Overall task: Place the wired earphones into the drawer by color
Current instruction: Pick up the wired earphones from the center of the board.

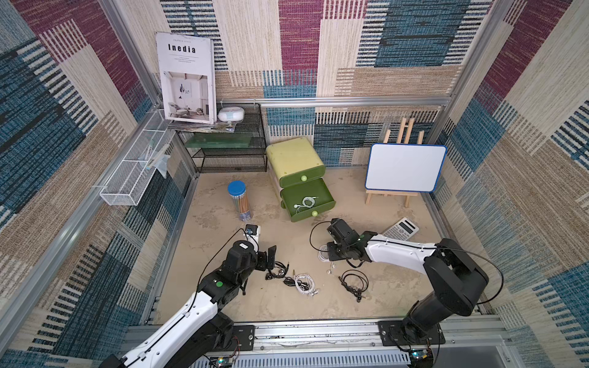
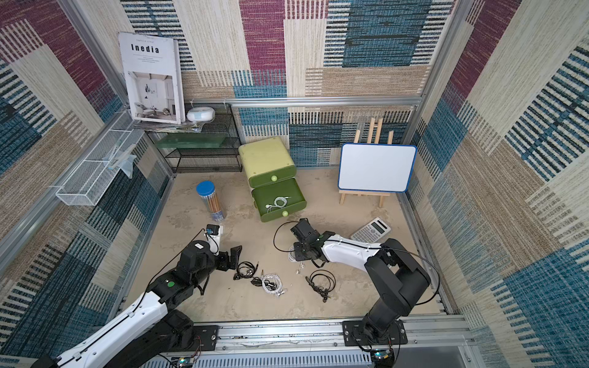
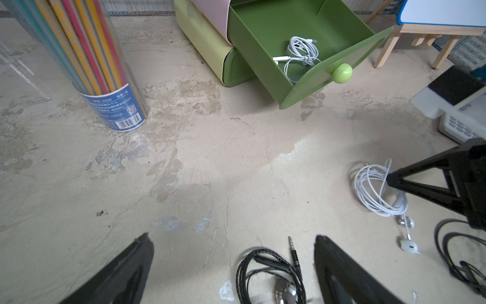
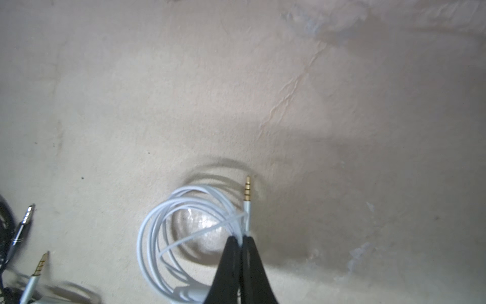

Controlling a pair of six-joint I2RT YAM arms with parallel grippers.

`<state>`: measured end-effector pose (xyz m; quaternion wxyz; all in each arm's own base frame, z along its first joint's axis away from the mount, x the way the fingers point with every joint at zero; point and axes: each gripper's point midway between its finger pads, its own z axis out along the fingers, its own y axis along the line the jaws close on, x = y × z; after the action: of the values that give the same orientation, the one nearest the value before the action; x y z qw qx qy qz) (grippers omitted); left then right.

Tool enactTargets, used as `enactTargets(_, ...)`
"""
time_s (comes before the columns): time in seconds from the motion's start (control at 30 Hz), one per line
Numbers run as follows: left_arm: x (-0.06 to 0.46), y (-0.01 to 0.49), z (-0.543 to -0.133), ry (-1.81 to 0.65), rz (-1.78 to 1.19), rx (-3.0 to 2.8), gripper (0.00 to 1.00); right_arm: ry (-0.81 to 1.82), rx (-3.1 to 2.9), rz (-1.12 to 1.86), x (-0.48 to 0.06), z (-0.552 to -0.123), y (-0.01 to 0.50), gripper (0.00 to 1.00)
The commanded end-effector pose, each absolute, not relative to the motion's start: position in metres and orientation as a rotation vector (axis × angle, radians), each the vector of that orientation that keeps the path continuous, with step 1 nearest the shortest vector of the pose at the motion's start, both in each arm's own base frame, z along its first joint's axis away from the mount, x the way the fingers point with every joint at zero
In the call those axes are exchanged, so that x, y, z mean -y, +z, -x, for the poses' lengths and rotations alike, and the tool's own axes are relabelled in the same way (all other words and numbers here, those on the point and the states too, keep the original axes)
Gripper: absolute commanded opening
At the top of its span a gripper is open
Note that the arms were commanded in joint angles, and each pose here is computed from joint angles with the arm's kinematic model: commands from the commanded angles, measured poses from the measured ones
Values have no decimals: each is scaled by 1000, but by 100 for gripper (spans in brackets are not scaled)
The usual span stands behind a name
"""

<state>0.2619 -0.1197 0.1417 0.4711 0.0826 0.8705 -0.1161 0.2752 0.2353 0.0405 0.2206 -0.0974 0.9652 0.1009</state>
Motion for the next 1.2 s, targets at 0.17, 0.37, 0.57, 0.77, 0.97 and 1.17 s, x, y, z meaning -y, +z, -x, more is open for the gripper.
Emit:
enactTargets(0.17,120,145,-264,-283,-208,-2112,99,261,-2598,255,-229,-280,70,0)
enactTargets(0.37,121,146,-264,-285,-208,-2111,99,246,-2532,255,-226,-287,95,0)
enactTargets(0.57,121,146,-264,-286,-210,-2110,99,215,-2447,262,-225,-299,125,0)
enactTargets(0.77,125,145,-263,-305,-232,-2110,99,164,-2358,222,-221,-315,158,0)
enactTargets(0.97,129,145,-262,-326,-257,-2112,99,134,-2263,226,-222,-330,190,0)
enactTargets(1.17,133,145,-261,-349,-277,-2109,99,125,-2156,237,-230,-349,221,0)
